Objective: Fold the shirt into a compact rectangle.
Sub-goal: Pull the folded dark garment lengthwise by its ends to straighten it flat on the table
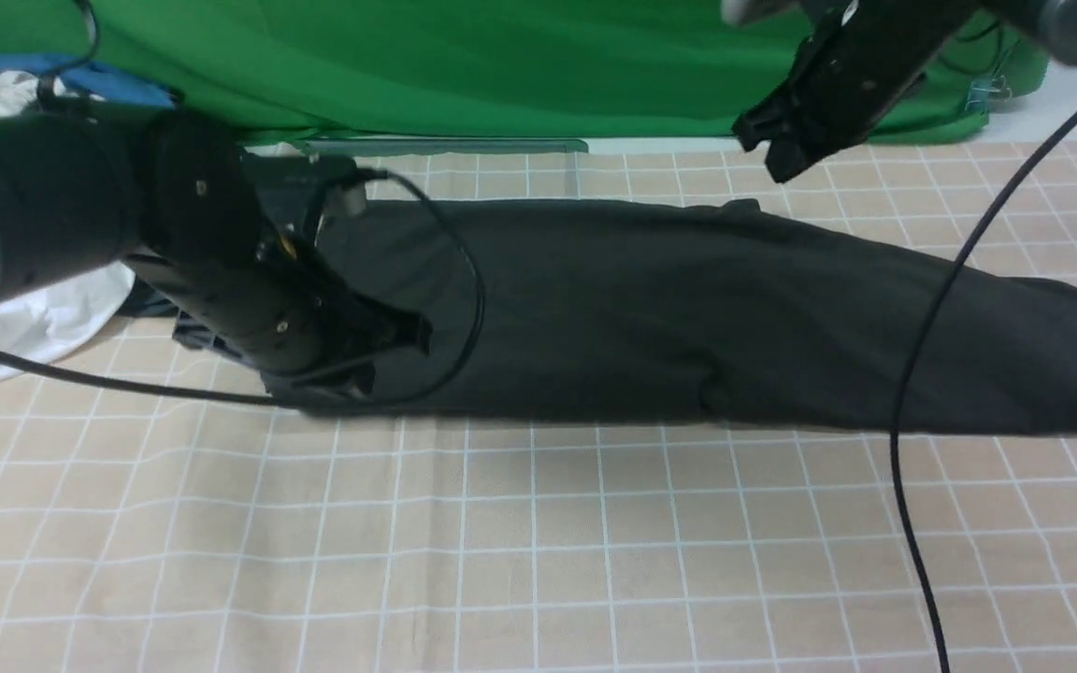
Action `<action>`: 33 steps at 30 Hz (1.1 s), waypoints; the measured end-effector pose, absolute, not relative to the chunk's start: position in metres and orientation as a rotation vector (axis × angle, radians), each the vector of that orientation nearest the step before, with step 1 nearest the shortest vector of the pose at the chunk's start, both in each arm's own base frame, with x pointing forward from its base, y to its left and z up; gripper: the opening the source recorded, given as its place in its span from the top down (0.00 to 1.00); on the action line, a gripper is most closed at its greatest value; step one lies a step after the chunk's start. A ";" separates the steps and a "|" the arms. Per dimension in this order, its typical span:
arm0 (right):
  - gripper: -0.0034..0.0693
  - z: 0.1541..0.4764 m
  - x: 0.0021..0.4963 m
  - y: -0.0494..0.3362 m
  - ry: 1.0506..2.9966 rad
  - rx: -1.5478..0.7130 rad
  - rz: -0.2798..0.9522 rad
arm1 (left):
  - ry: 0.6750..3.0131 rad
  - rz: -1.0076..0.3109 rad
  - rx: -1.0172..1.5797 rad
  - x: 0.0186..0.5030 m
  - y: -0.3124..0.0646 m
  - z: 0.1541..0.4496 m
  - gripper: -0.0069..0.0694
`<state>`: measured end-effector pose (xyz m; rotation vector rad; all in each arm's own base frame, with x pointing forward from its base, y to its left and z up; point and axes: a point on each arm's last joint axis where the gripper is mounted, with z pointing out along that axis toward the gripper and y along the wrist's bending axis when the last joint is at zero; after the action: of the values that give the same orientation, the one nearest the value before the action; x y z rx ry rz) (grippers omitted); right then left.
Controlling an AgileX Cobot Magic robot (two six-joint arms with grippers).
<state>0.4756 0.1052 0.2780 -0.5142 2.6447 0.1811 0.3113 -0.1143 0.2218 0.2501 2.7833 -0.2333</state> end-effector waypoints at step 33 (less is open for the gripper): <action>0.06 0.157 0.398 -0.127 2.960 0.433 0.122 | 2.684 -0.241 0.249 0.323 -0.117 0.219 0.89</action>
<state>0.3978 -0.1271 0.1575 0.4330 2.9600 0.1220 0.3230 -0.1169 0.2192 0.2488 2.6838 -0.2414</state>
